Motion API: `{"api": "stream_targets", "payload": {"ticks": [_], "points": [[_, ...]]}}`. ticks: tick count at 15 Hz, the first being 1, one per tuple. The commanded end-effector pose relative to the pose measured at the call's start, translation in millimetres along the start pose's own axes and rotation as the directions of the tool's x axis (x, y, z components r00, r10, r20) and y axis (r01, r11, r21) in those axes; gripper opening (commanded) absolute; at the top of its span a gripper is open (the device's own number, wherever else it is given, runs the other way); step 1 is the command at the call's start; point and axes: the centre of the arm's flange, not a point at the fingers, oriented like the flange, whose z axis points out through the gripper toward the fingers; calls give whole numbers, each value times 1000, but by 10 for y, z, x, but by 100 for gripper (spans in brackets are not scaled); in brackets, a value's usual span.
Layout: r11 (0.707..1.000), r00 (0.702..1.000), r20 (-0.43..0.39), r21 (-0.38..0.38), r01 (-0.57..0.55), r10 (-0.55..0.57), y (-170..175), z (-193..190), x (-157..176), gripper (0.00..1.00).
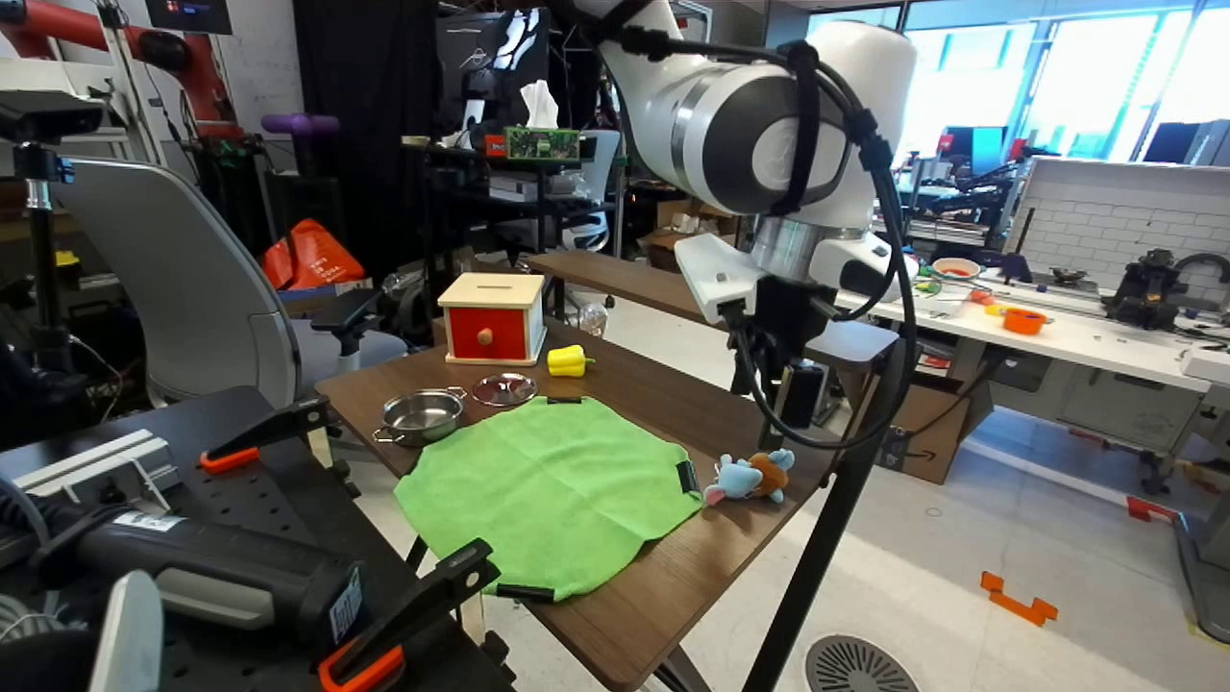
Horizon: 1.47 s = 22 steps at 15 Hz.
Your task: Put the doll in the pot
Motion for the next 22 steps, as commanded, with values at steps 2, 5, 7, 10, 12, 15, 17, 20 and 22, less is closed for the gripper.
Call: {"api": "stream_targets", "payload": {"ticks": [2, 5, 7, 10, 12, 15, 17, 20, 22], "points": [[997, 995, -60, 12, -82, 82, -157, 417, 282, 100], [995, 993, -61, -8, -99, 98, -244, 591, 339, 100], [995, 994, -56, -18, -100, 99, -291, 680, 350, 74], [994, 993, -56, -33, -107, 105, -334, 810, 400, 50], [993, 992, -49, -40, -114, 112, -343, 877, 439, 35], [992, 992, -43, -41, -117, 115, -342, 851, 446, 12], [995, 994, -58, -33, -94, 92, -360, 737, 329, 0], [1000, 995, -101, -11, -26, 25, -435, 568, 41, 3], [999, 991, -126, 2, 41, -40, -571, 451, -160, 3]]}}
